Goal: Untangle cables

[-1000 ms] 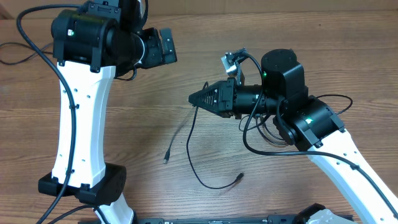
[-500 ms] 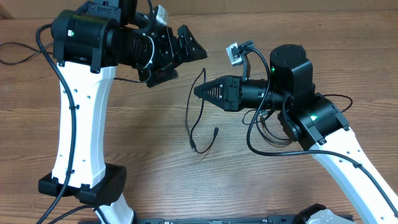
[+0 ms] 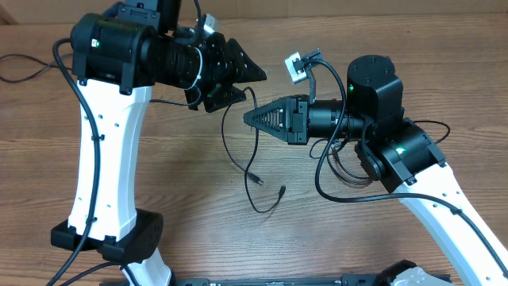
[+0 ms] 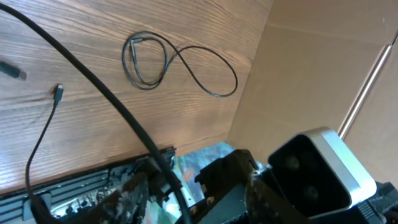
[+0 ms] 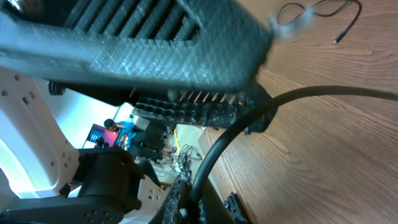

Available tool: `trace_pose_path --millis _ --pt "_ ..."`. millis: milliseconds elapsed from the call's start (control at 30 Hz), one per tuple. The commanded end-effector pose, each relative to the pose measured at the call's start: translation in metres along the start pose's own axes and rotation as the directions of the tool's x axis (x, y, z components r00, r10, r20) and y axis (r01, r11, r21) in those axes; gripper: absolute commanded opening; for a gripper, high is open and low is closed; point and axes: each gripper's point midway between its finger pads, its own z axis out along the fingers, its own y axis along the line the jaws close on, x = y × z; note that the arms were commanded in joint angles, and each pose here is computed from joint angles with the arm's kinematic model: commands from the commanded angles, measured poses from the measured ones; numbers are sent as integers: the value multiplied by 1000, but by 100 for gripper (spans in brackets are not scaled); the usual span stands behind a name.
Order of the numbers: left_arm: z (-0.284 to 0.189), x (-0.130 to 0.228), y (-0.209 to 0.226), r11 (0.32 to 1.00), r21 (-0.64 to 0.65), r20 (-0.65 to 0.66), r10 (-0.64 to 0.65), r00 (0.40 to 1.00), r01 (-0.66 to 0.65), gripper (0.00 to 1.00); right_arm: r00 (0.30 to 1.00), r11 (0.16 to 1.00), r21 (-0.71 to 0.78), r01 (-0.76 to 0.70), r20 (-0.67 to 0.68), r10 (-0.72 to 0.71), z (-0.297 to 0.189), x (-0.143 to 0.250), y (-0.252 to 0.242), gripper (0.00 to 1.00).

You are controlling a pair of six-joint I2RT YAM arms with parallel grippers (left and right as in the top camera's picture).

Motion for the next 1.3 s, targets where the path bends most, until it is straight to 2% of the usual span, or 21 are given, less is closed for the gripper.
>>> trace_pose_path --millis 0,300,400,467,600,933,1033,1100,1133,1167,1233,1267 --pt "0 14 -8 1000 21 -30 -6 1000 6 45 999 999 -33 34 -5 -34 0 -2 13 4" --pt "6 22 -11 1000 15 -48 11 999 -11 29 999 999 -31 35 -2 -35 0 -2 12 4" --pt "6 22 -11 1000 15 -47 16 999 -16 17 999 999 -31 35 -3 -35 0 -2 12 4" --pt "6 22 -11 1000 15 -46 28 999 -28 4 999 999 -31 35 -3 -35 0 -2 12 4" --pt "6 14 -4 996 -26 -3 87 996 -87 4 999 999 -31 35 -3 -35 0 -2 12 4" --pt "2 -11 17 980 -166 121 131 984 -110 4 1000 999 -20 26 -2 -26 0 -2 10 4" --pt "1 -13 19 973 -181 125 164 978 -140 4 1000 1000 20 -1 7 1 0 -1 1 9" --pt "1 -13 20 972 -187 128 170 977 -145 4 999 997 73 -35 20 34 0 -1 -10 24" --pt "1 -15 21 970 -197 137 171 976 -143 4 997 990 124 -68 32 65 -1 0 -21 60" --pt "0 -17 23 968 -207 146 172 974 -140 4 993 974 194 -112 48 105 -4 4 -36 87" --pt "-2 -22 27 963 -233 168 175 970 -134 4 988 952 264 -155 65 143 -8 7 -51 100" --pt "-4 -26 31 958 -260 192 177 965 -124 4 984 938 299 -177 74 162 -11 10 -59 100"
